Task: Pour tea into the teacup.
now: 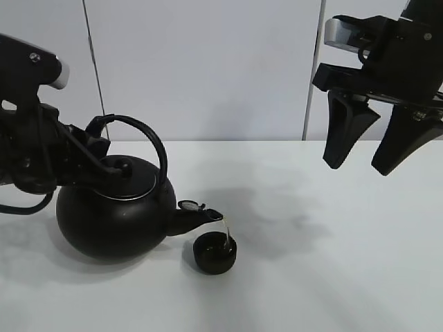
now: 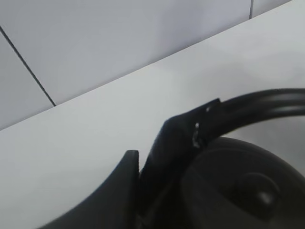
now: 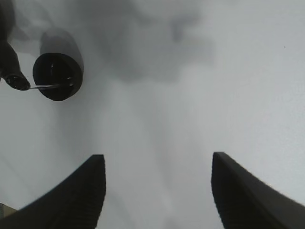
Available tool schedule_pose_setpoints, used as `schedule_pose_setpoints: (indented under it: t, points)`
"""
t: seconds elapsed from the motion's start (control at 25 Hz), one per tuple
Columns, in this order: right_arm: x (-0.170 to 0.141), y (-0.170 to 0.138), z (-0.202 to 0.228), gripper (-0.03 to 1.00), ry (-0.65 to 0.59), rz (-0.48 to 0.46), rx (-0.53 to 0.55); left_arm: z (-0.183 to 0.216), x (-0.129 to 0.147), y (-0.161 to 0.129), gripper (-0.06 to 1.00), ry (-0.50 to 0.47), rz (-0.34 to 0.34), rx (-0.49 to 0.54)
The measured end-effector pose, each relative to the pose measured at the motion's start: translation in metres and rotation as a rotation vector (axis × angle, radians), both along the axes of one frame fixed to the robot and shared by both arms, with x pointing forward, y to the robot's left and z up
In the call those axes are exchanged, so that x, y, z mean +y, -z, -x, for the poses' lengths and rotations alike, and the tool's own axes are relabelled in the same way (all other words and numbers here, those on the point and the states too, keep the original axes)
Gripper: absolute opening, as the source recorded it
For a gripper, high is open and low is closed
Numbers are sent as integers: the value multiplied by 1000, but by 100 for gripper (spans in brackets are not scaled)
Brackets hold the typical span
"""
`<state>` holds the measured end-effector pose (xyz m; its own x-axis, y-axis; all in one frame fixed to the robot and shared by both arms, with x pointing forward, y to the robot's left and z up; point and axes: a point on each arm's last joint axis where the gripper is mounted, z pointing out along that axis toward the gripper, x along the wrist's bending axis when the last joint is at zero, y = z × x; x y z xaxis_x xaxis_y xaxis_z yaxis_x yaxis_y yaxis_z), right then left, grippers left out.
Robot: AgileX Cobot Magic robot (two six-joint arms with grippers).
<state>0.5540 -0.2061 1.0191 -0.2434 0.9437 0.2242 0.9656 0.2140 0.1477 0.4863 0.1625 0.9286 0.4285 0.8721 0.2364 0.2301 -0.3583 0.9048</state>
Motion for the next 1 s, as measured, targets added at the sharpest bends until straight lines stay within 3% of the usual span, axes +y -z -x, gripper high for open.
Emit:
schedule_pose_setpoints:
  t: [1.0]
  points:
    - [0,0,0,44,0,0,0,0,0,0,14,17,-45,-18]
